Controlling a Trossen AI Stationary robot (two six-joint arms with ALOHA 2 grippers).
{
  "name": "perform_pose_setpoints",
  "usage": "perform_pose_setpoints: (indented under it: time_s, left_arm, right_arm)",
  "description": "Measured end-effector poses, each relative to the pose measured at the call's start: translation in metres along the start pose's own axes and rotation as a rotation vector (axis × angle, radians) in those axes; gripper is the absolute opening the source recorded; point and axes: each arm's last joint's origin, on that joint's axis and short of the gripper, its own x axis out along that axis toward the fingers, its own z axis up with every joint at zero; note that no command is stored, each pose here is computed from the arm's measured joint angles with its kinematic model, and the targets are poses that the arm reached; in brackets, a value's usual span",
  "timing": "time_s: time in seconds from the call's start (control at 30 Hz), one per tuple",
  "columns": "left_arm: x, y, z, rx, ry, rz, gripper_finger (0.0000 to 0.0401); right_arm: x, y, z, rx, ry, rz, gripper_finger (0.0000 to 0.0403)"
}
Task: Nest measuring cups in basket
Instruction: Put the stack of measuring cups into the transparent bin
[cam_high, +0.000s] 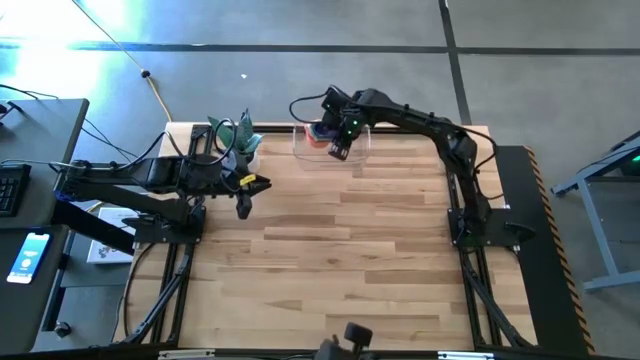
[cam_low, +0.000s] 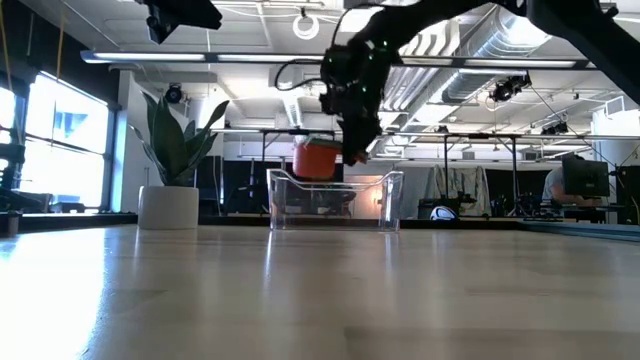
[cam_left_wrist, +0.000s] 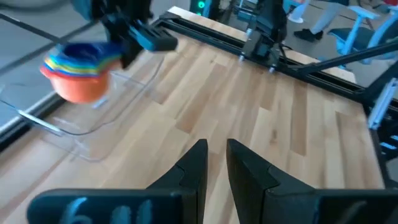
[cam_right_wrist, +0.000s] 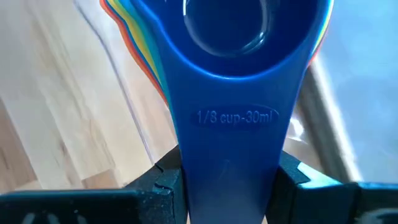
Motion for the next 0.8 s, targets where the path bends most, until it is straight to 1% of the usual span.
perform_pose_setpoints:
  time_s: [0.1,0.27,0.4,0.53,0.8]
  left_arm:
    - [0.0,0.002,0.001,0.014,-0.004,0.017,0.0048]
    - [0.002,0.007,0.002,0.001,-0.01,0.044,0.0048]
    - [0.003,0.012,0.004,-0.013,-0.016,0.066,0.0048]
    - [0.003,0.016,0.005,-0.023,-0.019,0.083,0.0048]
    - [0.004,0.019,0.006,-0.032,-0.023,0.099,0.0048]
  right_arm:
    - [0.018,-0.006,-0.008,-0.016,0.007,0.015,0.0124]
    - [0.043,-0.01,-0.019,-0.084,0.012,0.024,0.0124]
    - [0.058,-0.017,-0.031,-0.062,0.036,0.036,0.0124]
    - [0.067,-0.022,-0.042,-0.041,0.074,0.032,0.0124]
    - [0.073,-0.025,-0.046,-0.033,0.072,0.029,0.0124]
